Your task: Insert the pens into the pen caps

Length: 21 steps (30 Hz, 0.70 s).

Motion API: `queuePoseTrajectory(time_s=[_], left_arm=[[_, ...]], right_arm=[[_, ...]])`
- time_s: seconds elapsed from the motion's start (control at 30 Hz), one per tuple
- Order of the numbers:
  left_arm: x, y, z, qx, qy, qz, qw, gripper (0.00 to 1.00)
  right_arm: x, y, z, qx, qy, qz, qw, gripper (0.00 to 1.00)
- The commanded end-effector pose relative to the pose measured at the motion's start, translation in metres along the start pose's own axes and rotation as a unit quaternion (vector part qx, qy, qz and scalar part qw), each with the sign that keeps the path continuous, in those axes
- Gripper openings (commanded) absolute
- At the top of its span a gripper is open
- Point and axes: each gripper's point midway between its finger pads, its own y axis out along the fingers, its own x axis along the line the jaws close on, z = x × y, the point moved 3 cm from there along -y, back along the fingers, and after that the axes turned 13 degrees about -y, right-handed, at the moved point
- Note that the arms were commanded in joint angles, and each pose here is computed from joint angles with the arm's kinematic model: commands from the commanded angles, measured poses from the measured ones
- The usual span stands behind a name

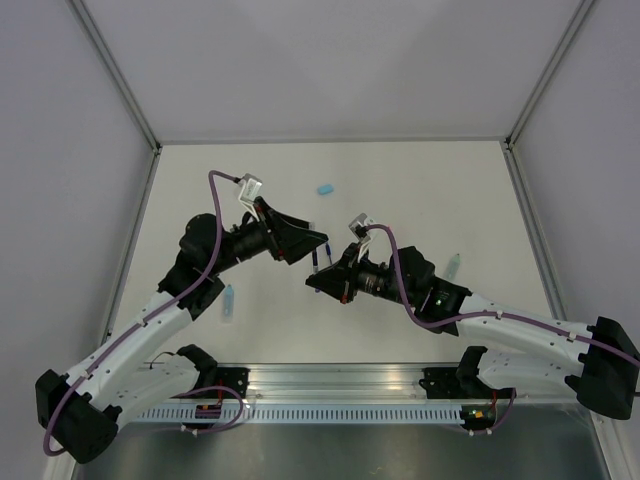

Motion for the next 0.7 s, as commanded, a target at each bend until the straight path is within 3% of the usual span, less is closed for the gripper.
queuePoseTrajectory(time_s=[0.0, 0.33, 0.5, 0.53, 0.67], left_arm=[[-0.010, 0.004, -0.015, -0.014, 0.028, 0.003, 1.000, 0.84], [-0.011, 0.004, -0.021, -0.029, 0.028, 0.000, 0.999, 0.77], [-0.015, 0.001, -0.017, -0.019, 0.027, 0.010, 0.999, 0.51], [-0.015, 0.001, -0.015, -0.014, 0.026, 0.013, 0.999, 0.38], [-0.016, -0.004, 0.003, 0.017, 0.009, 0.042, 0.999, 0.02]], right_arm=[[0.009, -0.002, -0.010, -0.020, -0.011, -0.021, 1.000, 0.00], [0.013, 0.000, -0.007, -0.009, -0.011, -0.023, 1.000, 0.00], [0.012, 0.004, -0.002, 0.000, -0.011, -0.017, 1.000, 0.00], [0.012, 0.005, -0.003, 0.000, -0.011, -0.018, 1.000, 0.00], [0.010, 0.006, -0.015, -0.016, -0.011, -0.002, 1.000, 0.00]])
